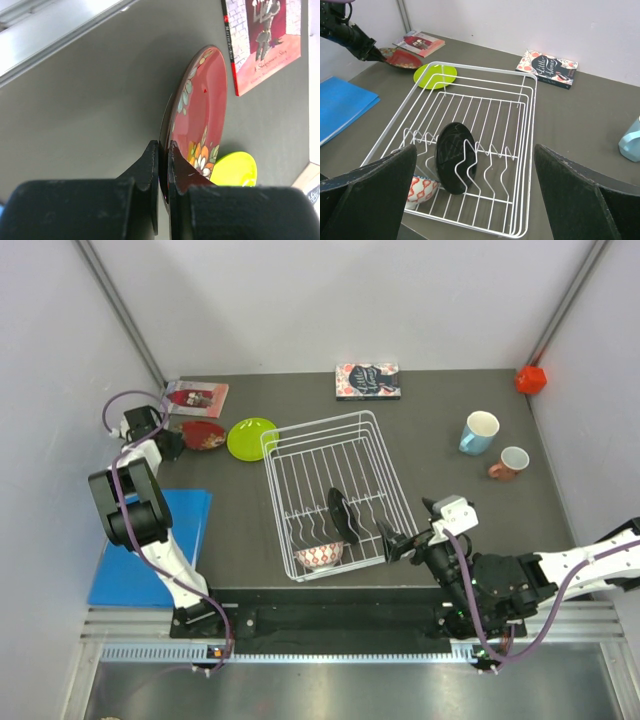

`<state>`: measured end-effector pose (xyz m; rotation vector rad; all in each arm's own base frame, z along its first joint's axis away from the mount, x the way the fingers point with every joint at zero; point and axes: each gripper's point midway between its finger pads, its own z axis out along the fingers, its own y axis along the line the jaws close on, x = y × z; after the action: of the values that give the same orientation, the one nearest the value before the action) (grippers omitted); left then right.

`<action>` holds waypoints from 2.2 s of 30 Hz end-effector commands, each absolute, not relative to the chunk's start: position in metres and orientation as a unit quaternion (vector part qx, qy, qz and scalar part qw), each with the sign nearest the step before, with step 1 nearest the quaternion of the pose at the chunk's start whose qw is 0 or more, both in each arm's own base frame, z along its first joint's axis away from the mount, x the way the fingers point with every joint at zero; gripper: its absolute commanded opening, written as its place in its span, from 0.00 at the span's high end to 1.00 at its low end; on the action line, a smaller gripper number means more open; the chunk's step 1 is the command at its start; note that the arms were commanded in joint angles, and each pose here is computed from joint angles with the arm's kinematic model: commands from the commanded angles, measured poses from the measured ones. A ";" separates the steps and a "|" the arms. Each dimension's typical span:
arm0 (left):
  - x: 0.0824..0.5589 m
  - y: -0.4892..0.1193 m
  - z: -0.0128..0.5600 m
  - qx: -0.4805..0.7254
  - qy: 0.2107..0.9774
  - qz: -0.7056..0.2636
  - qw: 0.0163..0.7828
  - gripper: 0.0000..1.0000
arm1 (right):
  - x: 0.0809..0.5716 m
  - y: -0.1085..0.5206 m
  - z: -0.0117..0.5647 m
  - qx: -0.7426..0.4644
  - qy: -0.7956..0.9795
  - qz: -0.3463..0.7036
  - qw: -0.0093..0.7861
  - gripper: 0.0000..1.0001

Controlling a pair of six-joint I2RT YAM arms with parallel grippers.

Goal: Unload the mixed dishes from the dish rack
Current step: Place the plate at the center of the board, then pick up the plate from the dish rack.

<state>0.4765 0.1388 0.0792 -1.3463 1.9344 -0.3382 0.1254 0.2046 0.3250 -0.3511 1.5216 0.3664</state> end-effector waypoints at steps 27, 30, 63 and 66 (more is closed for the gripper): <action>0.432 0.136 0.155 -0.544 0.727 -0.145 0.394 0.15 | 0.120 0.217 0.321 -0.174 0.681 0.179 0.689 0.00; 0.429 0.109 0.198 -0.521 0.713 -0.182 0.432 0.14 | 0.120 0.225 0.317 -0.196 0.678 0.158 0.691 0.00; 0.323 -0.058 0.262 -0.263 0.794 -0.205 0.508 0.14 | 0.222 0.360 0.201 -0.339 0.797 0.131 0.483 0.45; 0.323 -0.061 0.251 -0.266 0.800 -0.209 0.495 0.15 | 0.225 0.356 0.189 -0.328 0.807 0.131 0.473 0.46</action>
<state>0.3244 -0.0573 0.2617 -0.6585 1.9156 -0.4956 0.2186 0.3537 0.1884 -0.8801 1.9471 0.2657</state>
